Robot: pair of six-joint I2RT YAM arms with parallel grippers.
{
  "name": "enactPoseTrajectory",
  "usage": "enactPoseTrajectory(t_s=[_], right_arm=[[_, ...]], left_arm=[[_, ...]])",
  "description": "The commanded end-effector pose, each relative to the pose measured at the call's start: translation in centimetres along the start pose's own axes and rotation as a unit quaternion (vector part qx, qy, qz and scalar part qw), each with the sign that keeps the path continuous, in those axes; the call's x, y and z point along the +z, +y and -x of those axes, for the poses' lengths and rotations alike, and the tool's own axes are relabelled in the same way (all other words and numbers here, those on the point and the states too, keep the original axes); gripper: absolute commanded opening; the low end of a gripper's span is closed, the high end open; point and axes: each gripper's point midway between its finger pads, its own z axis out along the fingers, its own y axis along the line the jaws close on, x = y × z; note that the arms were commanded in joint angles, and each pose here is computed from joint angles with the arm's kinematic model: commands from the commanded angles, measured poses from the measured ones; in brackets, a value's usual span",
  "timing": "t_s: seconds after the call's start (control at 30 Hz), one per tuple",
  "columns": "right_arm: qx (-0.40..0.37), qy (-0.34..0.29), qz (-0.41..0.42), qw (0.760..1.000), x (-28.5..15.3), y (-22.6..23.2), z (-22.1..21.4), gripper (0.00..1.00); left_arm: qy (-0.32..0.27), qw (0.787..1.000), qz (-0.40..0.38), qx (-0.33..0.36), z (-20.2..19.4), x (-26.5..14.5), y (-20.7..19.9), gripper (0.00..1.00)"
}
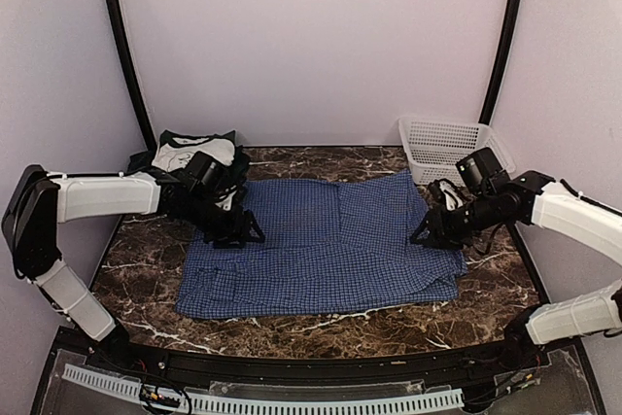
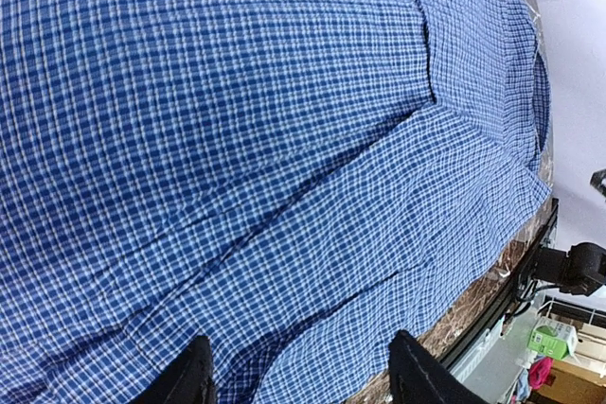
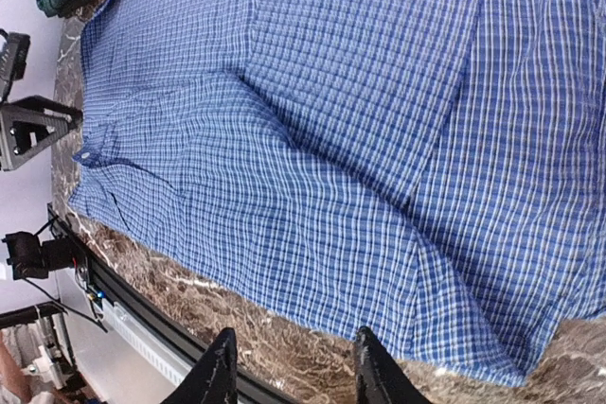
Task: Fold and stack the mixed laundry pile
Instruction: Smooth out the 1/3-folded shirt at the center of the board.
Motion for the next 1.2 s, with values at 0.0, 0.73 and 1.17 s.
enactPoseTrajectory(t_s=[0.0,0.73,1.17], right_arm=[[0.102,0.03,-0.018,0.994,-0.1,-1.7,-4.6,0.42],[0.236,0.002,-0.033,0.971,4.1,-5.5,-5.9,0.35],[0.289,-0.048,-0.05,0.955,2.9,-9.4,-4.1,0.0]], left_arm=[[-0.014,0.999,0.013,0.051,1.7,0.0,-1.4,0.62],[-0.034,0.975,-0.074,0.209,10.1,6.0,-12.3,0.59],[-0.039,0.98,-0.009,0.193,10.0,6.2,-9.4,0.6]])
